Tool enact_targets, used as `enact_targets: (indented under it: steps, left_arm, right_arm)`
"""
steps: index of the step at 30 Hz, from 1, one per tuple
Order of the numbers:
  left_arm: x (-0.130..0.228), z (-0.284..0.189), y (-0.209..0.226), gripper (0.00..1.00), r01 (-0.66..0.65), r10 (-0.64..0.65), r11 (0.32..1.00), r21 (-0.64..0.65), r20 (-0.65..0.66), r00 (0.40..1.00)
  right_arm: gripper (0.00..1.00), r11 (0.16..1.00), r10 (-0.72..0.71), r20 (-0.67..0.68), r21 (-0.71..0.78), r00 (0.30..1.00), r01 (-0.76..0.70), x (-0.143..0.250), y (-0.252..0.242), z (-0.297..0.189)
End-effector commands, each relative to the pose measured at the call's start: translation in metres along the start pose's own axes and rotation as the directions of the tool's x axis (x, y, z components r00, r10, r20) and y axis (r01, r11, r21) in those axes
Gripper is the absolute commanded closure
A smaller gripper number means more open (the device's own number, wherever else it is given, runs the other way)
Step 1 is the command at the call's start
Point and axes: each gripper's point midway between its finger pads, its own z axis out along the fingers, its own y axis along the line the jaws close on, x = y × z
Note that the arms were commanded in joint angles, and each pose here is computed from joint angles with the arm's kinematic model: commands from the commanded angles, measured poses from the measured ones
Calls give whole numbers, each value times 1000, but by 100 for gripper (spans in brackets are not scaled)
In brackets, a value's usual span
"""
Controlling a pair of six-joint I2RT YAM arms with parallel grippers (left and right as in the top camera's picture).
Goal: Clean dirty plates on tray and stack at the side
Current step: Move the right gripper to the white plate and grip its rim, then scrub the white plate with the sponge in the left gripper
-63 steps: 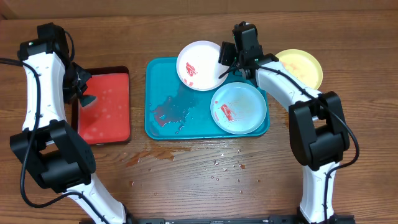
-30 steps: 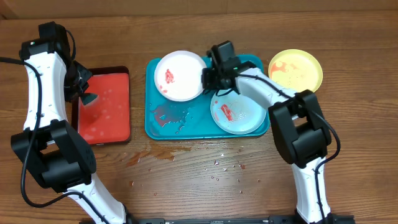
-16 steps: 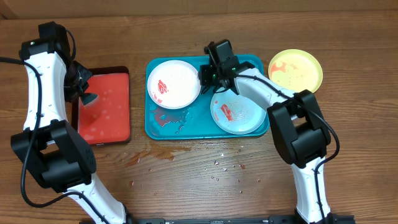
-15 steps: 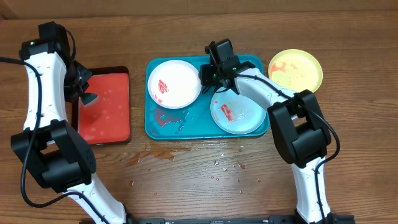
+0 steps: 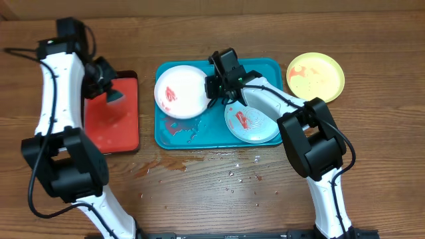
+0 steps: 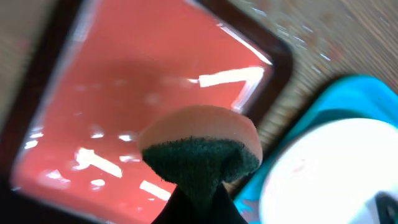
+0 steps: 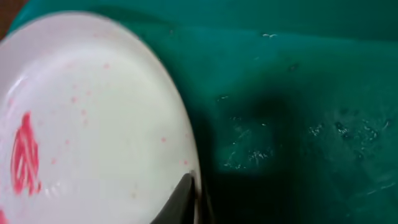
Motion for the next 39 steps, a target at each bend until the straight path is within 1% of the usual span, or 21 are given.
enact_targets:
  steps: [1,3,7,9,14,16,19,24,27,35,39]
  left_arm:
    - [21,-8,-42,96,-155,156,984,89,3,988]
    - [31,-5,-59,96,-199,199,975,102,10,980]
    - [52,9,-95,96,-288,286,948,135,33,958]
    - [67,18,-116,96,-332,329,927,173,43,943]
    - [99,40,-160,96,-402,390,882,245,97,916]
    - [105,45,-173,96,-406,387,873,269,124,914]
    - [112,51,-189,96,-370,338,875,312,153,929]
    - [114,61,-191,96,-355,316,877,323,168,934]
    - [108,71,-177,96,-338,295,904,262,191,936]
    - [113,90,-166,96,-333,289,908,254,196,937]
    - [111,101,-150,96,-321,279,928,190,218,935]
  right_arm:
    - [96,997,-2,-19,82,1000,4,9,-17,8]
    - [96,994,-1,-23,111,1000,3,11,-22,8]
    - [96,994,1,-31,113,1000,2,12,-23,7]
    - [96,994,1,-32,113,999,2,13,-23,7]
    - [96,994,1,-31,113,1000,2,12,-23,7]
    - [96,994,2,-32,113,999,2,12,-22,6]
    - [96,994,2,-30,113,1000,1,11,-22,5]
    - [96,993,3,-36,116,999,1,13,-23,4]
    - [96,993,4,-36,116,999,0,12,-24,4]
    - [96,993,5,-35,116,999,0,12,-24,4]
    - [96,993,5,-38,117,999,0,13,-24,4]
